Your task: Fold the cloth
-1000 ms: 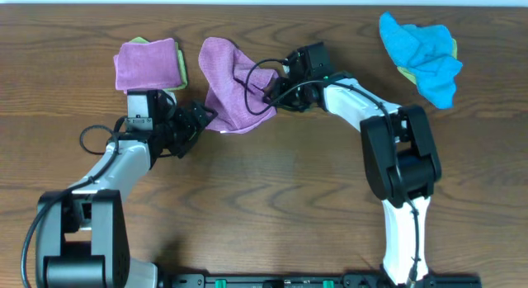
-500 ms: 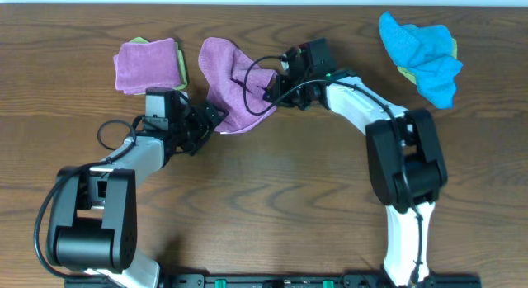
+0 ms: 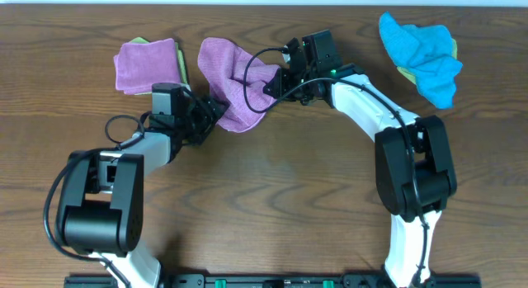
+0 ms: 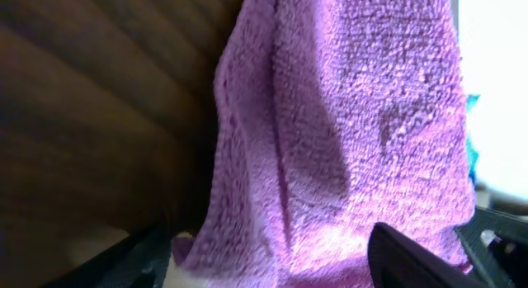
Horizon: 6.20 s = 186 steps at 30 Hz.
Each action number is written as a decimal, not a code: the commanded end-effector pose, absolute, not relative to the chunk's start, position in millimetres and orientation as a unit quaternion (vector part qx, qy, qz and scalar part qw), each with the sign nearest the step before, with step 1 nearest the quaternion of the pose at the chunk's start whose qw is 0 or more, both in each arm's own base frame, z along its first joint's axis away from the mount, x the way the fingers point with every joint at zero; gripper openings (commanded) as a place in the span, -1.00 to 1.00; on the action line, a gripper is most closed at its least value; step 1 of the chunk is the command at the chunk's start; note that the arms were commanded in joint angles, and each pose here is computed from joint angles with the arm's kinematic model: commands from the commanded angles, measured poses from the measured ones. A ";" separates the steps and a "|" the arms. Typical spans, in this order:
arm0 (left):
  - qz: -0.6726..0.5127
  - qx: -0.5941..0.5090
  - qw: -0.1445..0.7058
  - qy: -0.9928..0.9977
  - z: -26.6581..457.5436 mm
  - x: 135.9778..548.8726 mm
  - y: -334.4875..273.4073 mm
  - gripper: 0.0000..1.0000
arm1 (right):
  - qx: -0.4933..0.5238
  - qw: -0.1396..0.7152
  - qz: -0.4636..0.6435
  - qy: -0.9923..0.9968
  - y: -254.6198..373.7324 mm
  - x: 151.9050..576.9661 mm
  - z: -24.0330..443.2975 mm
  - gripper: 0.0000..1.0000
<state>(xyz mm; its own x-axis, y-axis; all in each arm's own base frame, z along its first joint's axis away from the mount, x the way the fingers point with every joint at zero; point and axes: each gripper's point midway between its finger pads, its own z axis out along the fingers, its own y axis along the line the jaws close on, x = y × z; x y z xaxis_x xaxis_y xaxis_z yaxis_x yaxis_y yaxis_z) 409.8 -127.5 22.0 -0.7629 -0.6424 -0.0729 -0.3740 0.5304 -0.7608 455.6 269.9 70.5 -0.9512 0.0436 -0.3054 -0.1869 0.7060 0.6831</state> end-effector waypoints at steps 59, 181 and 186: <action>-0.515 -0.186 0.263 0.794 177.7 430.2 -78.8 -0.89 | -0.004 0.006 0.350 0.937 262.0 327.4 31.4 0.06; -0.379 -0.057 -0.020 0.924 73.4 258.2 -97.3 -0.88 | 0.014 0.064 0.156 0.985 126.1 279.4 67.0 -0.97; -0.364 -0.048 -0.042 0.929 61.8 243.5 -101.9 -0.89 | 0.009 0.045 0.155 0.987 124.4 254.9 48.9 -0.97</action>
